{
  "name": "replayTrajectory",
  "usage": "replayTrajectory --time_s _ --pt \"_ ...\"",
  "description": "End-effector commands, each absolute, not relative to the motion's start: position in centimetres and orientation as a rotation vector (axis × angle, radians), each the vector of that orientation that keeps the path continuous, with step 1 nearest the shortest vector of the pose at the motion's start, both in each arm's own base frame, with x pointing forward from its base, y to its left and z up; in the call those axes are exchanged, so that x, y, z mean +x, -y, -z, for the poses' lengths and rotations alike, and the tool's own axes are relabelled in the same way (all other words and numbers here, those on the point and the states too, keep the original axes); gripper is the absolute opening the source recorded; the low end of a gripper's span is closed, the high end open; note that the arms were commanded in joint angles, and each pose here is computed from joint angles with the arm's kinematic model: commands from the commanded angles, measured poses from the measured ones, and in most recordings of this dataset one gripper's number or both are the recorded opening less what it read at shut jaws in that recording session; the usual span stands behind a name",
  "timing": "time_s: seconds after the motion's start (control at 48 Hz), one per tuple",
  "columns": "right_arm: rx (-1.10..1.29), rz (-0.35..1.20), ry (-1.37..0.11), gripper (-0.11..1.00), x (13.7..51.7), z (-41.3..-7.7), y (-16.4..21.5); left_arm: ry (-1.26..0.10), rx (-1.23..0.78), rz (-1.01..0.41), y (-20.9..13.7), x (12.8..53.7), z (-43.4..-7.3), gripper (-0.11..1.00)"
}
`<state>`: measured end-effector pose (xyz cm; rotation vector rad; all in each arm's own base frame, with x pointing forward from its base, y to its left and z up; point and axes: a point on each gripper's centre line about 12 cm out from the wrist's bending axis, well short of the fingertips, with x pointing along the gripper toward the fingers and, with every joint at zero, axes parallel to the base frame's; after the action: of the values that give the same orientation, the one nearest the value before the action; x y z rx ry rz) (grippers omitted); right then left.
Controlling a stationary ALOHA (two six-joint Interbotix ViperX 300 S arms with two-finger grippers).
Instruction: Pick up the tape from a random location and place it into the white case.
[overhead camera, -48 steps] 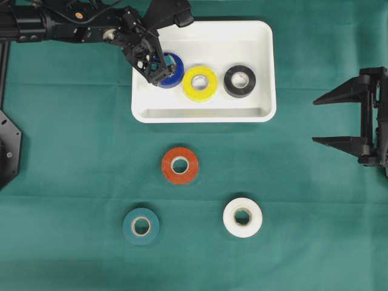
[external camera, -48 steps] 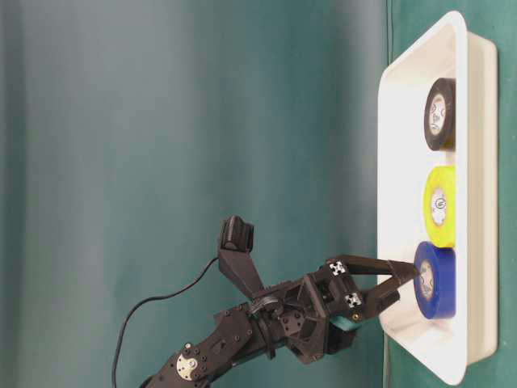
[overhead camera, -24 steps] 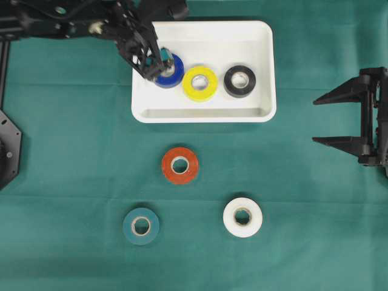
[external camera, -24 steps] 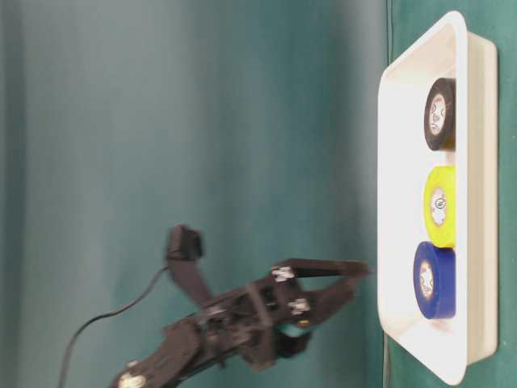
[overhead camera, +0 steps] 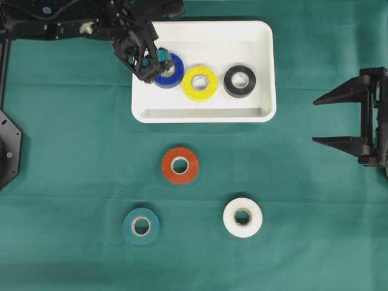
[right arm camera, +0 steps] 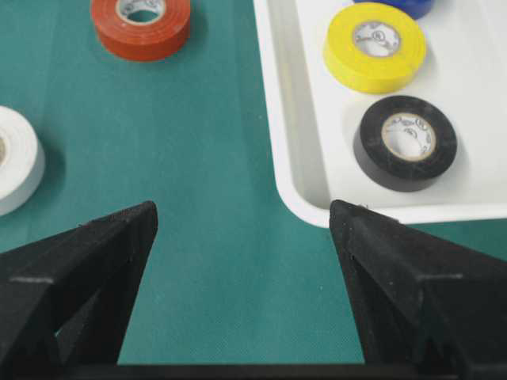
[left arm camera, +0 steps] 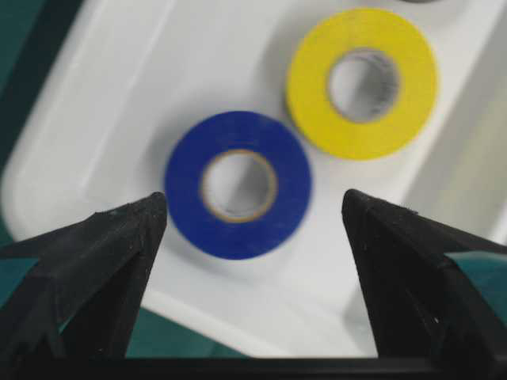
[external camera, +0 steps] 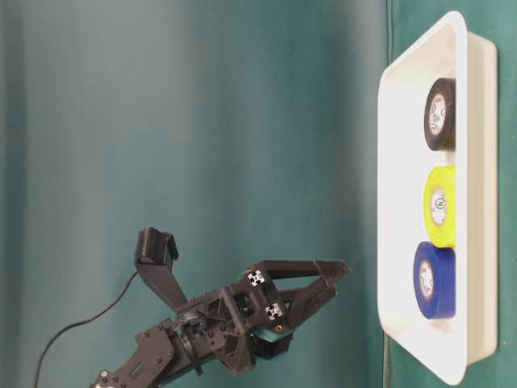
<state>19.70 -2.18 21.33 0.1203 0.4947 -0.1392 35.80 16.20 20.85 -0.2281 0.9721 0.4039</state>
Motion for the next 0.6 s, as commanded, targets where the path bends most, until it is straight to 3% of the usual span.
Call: replayTrajectory --time_s 0.0,0.354,0.583 --pt "0.117 0.139 -0.469 0.83 20.1 -22.3 2.3 -0.924 -0.194 -0.367 -14.6 36.3 -23.0 0.85" --pt "0.117 0.139 -0.47 0.83 20.2 -22.3 2.3 -0.902 -0.084 -0.148 -5.5 37.9 -24.6 0.85" --pt "0.12 0.139 -0.469 0.83 20.2 -22.3 2.3 -0.893 -0.064 -0.107 -3.7 37.9 -25.0 0.85"
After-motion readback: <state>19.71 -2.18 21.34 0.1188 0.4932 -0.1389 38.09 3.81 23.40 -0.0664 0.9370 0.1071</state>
